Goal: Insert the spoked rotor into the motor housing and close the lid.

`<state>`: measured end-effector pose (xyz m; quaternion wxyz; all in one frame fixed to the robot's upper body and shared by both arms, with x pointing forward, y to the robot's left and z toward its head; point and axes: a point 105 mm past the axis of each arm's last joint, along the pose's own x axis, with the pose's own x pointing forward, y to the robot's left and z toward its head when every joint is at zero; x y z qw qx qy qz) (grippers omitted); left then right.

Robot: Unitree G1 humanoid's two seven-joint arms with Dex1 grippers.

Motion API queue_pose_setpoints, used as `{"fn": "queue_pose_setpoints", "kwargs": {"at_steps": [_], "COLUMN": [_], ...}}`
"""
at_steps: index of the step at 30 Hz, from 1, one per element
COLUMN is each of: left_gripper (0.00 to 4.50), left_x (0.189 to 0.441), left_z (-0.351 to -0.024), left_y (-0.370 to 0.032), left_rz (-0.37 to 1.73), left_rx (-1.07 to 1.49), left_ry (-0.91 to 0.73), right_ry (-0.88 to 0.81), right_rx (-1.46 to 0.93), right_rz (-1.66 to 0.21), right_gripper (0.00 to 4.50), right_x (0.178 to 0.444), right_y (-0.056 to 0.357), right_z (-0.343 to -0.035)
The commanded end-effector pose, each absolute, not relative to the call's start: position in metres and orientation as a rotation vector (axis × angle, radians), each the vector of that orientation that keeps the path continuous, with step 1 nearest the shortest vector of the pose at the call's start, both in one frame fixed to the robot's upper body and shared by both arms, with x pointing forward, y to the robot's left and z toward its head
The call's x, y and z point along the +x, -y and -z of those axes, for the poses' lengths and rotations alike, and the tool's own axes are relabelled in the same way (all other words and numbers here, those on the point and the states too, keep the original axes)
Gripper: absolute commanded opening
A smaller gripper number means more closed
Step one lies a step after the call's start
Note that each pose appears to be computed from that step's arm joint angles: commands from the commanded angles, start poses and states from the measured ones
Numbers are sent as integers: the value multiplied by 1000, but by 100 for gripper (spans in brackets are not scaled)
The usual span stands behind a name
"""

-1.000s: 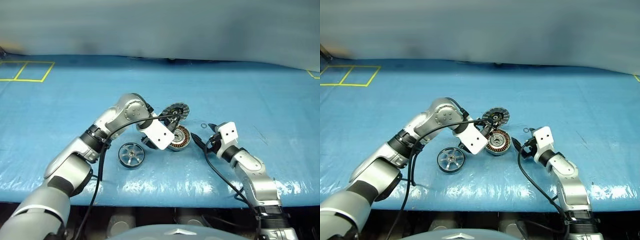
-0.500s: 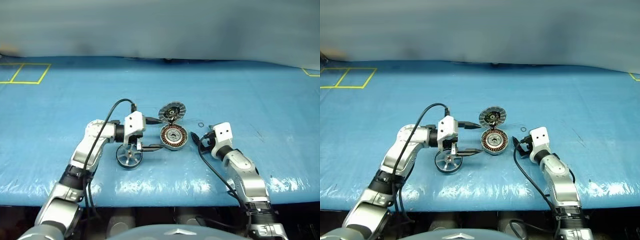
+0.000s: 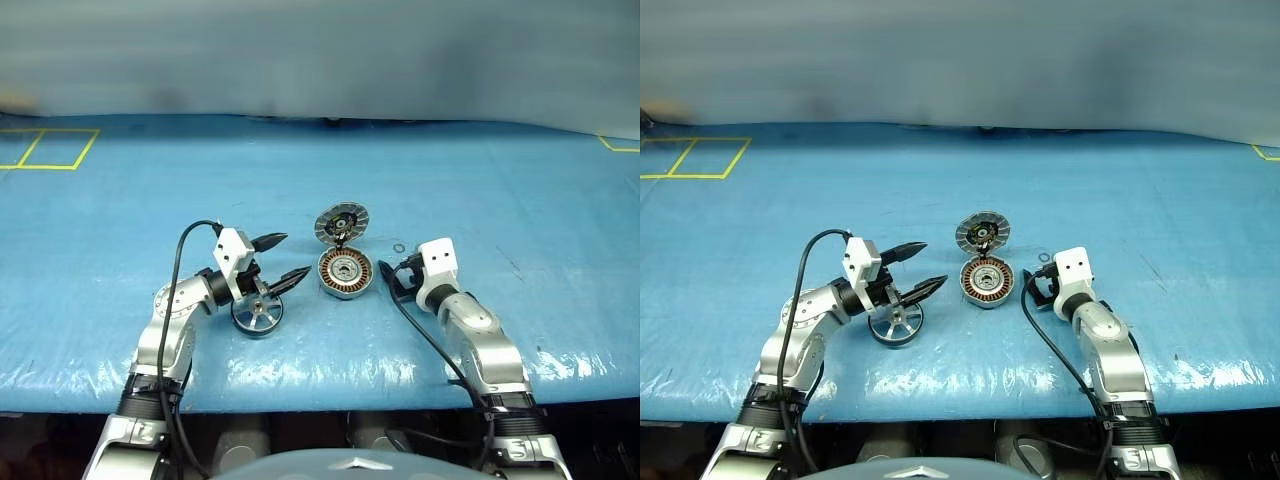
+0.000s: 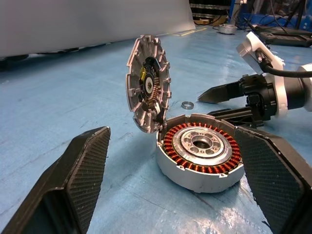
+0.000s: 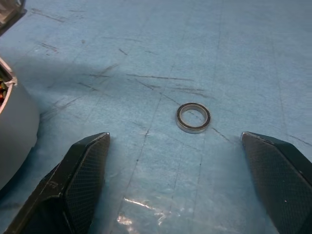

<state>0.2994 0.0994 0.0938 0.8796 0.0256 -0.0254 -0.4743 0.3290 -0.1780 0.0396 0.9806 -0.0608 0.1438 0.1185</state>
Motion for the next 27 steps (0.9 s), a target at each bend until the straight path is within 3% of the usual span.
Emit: {"fn": "queue_pose_setpoints", "kwargs": {"at_steps": [1,6,9,19,23,27], "left_gripper": [429,429,434,434,434,434], "left_x": [298,297,295,293,291,291], "left_z": [-102,-95,-93,-89,-88,-89], "left_y": [-97,-97,-95,-95,-96,-96], "left_rz": [984,971,974,969,968,970], "left_rx": [41,54,56,57,75,75], "left_ry": [102,83,78,63,57,64], "right_ry": [-322,-361,-379,-432,-382,-152], "right_rx": [-117,-80,-66,-90,-95,-22], "right_rz": [-184,-167,-165,-155,-192,-372], "right_gripper": [450,450,394,72,65,65], "right_x": [332,337,340,337,334,329], "right_y": [181,180,177,178,177,153], "right_z": [-35,-25,-20,-5,-14,-62]}}
